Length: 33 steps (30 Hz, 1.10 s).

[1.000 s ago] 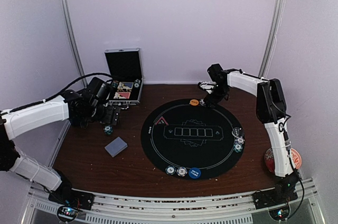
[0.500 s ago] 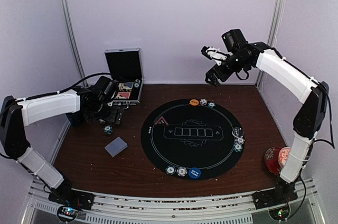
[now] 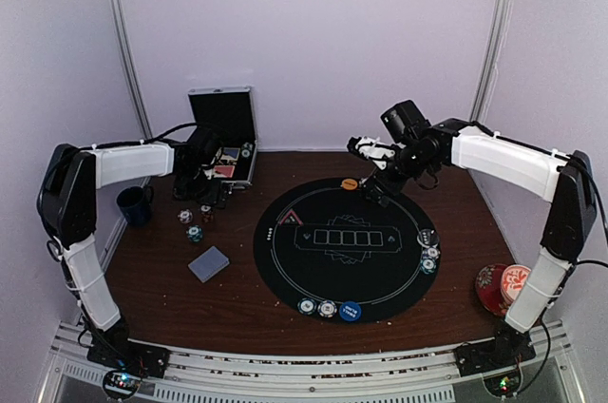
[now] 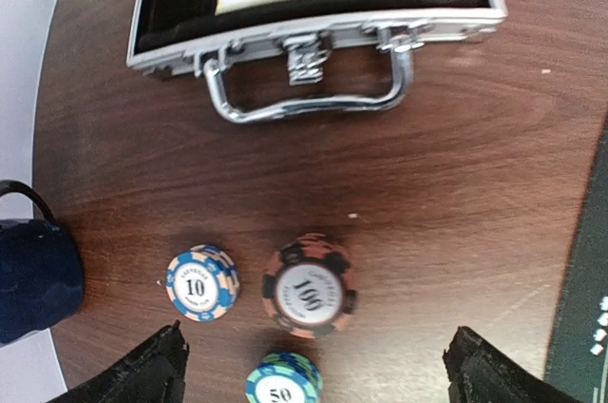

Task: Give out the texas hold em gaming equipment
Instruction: Pick up the pile of poker chips from the pile of poker chips.

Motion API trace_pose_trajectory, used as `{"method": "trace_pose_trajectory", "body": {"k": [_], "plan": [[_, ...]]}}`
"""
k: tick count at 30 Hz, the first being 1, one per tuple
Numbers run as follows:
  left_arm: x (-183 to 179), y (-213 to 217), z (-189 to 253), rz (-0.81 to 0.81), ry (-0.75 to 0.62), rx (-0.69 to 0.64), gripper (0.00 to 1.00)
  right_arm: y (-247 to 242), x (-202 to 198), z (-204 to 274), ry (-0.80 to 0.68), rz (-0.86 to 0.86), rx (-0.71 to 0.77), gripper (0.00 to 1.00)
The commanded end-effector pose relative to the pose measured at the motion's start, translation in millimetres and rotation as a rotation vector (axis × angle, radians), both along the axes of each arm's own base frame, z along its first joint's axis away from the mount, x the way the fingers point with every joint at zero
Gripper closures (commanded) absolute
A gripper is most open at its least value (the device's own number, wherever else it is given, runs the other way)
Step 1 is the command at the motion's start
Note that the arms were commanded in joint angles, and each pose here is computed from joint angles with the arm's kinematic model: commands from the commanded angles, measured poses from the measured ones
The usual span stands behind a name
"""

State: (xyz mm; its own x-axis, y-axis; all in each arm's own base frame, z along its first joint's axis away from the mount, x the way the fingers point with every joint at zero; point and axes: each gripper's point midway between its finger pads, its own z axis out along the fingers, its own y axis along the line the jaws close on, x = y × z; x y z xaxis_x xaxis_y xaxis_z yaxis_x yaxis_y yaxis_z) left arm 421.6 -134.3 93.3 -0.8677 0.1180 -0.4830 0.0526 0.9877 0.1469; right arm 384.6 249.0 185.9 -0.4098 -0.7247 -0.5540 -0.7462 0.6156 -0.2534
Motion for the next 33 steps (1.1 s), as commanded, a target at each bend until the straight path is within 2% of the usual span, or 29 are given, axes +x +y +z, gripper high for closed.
{"method": "trace_pose_trajectory", "body": {"k": [1, 8, 18, 33], "plan": [[6, 16, -7, 0.039, -0.002, -0.036, 0.02, 1, 16, 11, -0.111, -0.036, -0.003, 0.00], [8, 17, -28, 0.043, 0.051, -0.043, 0.02, 12, 12, -19, -0.108, -0.023, -0.099, 0.00], [15, 16, -24, 0.029, 0.032, -0.098, 0.05, 11, 12, -31, -0.095, -0.026, -0.124, 0.00], [19, 15, -32, 0.021, 0.048, -0.138, 0.24, 11, 13, -40, -0.085, -0.022, -0.135, 0.00]]}}
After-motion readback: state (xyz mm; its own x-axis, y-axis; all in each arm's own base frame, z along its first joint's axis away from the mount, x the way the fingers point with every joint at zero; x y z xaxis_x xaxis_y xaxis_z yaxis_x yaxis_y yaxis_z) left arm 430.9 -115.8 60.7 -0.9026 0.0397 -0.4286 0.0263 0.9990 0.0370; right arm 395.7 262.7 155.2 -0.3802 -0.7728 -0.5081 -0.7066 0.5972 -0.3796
